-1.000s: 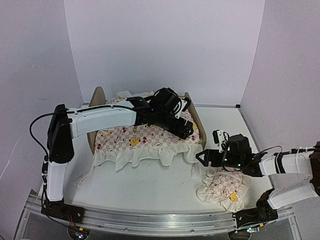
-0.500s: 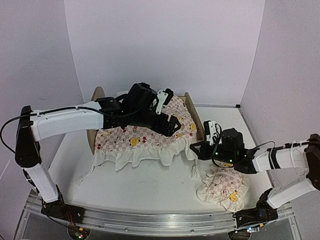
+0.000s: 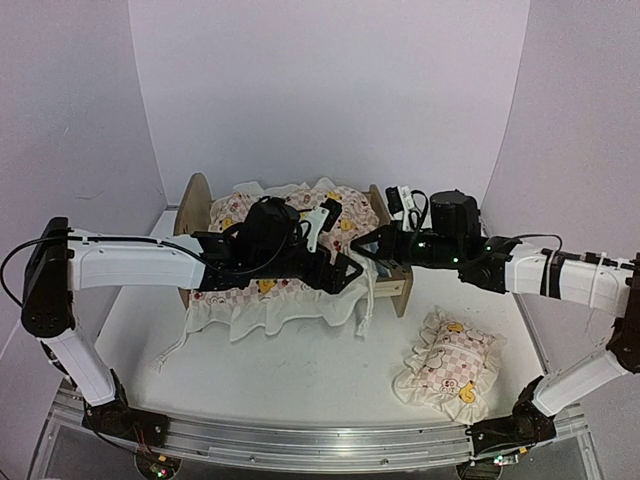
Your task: Set up the pet bed
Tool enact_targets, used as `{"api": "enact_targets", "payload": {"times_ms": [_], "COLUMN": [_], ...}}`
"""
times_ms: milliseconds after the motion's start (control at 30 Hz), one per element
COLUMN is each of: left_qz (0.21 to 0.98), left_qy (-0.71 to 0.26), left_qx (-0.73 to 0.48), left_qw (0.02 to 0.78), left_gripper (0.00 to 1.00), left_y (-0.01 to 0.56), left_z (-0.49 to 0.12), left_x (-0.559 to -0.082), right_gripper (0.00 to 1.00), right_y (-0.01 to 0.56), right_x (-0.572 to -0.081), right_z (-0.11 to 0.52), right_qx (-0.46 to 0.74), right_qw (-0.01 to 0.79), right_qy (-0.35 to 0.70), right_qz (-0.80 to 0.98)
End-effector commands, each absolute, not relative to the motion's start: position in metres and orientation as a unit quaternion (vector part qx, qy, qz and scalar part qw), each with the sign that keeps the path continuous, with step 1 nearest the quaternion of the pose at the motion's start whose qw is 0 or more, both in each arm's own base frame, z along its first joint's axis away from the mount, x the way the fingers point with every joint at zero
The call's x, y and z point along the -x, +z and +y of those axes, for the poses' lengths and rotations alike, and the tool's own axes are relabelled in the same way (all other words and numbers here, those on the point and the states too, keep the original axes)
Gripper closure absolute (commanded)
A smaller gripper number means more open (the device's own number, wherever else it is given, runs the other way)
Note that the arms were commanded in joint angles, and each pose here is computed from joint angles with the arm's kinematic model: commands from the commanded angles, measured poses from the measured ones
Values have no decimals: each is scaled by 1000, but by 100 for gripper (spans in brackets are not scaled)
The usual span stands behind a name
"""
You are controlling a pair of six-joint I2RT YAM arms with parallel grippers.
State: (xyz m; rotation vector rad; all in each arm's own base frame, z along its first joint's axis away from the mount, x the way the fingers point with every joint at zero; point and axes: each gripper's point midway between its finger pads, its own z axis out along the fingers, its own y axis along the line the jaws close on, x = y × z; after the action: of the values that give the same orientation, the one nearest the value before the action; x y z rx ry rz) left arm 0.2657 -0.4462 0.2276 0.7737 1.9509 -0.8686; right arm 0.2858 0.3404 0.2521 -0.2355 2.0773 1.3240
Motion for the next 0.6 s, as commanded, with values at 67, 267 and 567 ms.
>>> {"api": "enact_targets", "payload": {"times_ms": [67, 267, 567], "left_qz": [752, 766, 766], "left_qy": [-391, -378, -393], "left_qx": [-283, -265, -251], "left_qw": [450, 448, 442], "left_gripper": [9, 56, 100], "left_y": [262, 250, 259], "left_z": [-467, -464, -427], "left_x": [-278, -291, -304], "right_gripper": [100, 100, 36], "right_y": [269, 272, 239], "right_x": [-278, -274, -272], "right_z": [349, 354, 282], "right_qx": [84, 83, 205], "right_qw": [306, 298, 404], "right_qy": [530, 536, 305], "right_qz": [786, 785, 838]}}
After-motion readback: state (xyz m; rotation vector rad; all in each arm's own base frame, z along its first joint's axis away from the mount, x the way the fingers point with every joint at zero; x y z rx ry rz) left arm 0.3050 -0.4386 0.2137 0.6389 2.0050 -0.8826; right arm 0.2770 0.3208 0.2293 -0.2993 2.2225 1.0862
